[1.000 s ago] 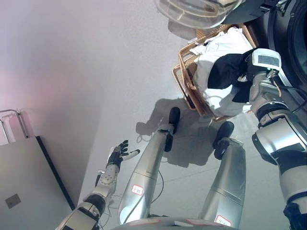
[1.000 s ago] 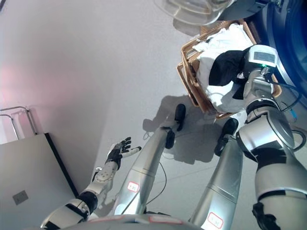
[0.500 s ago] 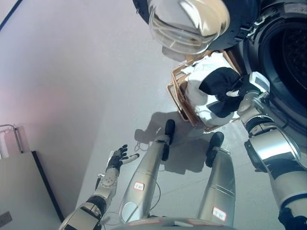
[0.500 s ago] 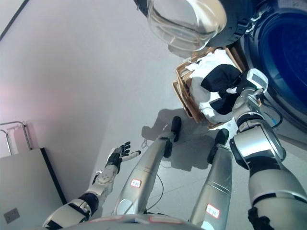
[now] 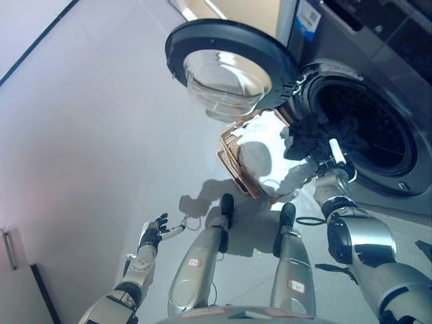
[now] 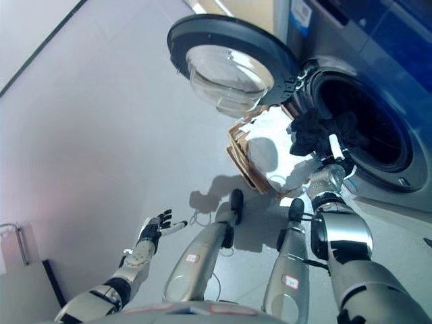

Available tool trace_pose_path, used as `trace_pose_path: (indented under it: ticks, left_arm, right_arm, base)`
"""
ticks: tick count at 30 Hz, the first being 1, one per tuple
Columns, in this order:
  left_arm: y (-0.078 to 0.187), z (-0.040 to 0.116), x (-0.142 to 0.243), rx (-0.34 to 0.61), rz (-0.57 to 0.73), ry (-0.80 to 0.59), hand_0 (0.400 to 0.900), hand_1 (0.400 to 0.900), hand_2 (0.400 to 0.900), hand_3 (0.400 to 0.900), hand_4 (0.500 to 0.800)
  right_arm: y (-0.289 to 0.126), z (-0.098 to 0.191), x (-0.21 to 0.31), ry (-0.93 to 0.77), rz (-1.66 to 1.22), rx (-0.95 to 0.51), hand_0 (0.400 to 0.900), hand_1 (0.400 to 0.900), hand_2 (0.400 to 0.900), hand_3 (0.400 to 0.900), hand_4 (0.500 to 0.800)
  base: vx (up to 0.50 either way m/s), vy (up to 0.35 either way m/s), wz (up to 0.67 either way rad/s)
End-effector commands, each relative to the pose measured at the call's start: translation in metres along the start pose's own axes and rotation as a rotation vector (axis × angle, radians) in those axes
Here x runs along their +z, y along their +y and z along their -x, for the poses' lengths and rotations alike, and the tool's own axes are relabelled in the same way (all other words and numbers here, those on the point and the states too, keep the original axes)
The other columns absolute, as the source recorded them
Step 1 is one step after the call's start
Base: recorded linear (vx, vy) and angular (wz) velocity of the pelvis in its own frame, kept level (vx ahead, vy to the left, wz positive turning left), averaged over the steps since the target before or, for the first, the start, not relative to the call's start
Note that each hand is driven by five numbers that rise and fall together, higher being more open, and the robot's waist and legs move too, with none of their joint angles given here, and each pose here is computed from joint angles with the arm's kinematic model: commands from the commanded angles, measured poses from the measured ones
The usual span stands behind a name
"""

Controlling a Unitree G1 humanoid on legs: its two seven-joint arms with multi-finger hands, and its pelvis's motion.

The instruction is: Put the clothes in the basket into the washing machine.

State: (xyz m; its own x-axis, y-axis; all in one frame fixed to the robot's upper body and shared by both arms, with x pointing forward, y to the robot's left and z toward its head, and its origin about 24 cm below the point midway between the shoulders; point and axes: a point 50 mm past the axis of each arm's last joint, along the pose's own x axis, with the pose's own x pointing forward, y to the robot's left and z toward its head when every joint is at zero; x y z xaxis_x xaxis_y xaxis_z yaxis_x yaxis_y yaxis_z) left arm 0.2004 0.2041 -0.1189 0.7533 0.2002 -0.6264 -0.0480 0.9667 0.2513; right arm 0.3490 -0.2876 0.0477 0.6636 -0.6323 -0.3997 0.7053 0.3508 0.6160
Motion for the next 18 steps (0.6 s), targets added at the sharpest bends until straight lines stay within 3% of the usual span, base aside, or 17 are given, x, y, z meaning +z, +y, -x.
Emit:
trace_pose_path:
  ticks: [1, 7, 16, 17, 18]
  left_arm:
    - [0.027, 0.009, -0.029, 0.079, -0.011, 0.08, 0.9, 0.9, 0.9, 0.9, 0.8]
    - [0.029, 0.013, -0.037, 0.08, -0.015, 0.093, 0.9, 0.9, 0.9, 0.9, 0.8]
    - [0.031, 0.014, -0.037, 0.082, -0.015, 0.085, 0.9, 0.9, 0.9, 0.9, 0.8]
    - [0.03, 0.014, -0.037, 0.076, -0.016, 0.084, 0.9, 0.9, 0.9, 0.9, 0.8]
    - [0.028, 0.013, -0.035, 0.07, -0.014, 0.076, 0.9, 0.9, 0.9, 0.9, 0.8]
  right_arm:
    - [0.044, 0.002, 0.059, -0.21, -0.235, 0.146, 0.4, 0.4, 0.4, 0.4, 0.5]
    - [0.078, 0.012, 0.13, -0.388, -0.358, 0.201, 0.4, 0.4, 0.4, 0.4, 0.5]
    - [0.105, 0.03, 0.191, -0.545, -0.259, 0.264, 0.4, 0.4, 0.4, 0.4, 0.5]
    - [0.106, 0.03, 0.192, -0.545, -0.245, 0.262, 0.9, 0.9, 0.9, 0.9, 0.8]
    - [0.105, 0.029, 0.193, -0.539, -0.224, 0.264, 0.9, 0.9, 0.9, 0.9, 0.8]
  base:
    - [-0.027, -0.043, 0.06]
    - [0.006, -0.047, 0.1]
    - [0.044, -0.051, 0.09]
    - [0.037, -0.059, 0.17]
    - [0.025, -0.054, 0.15]
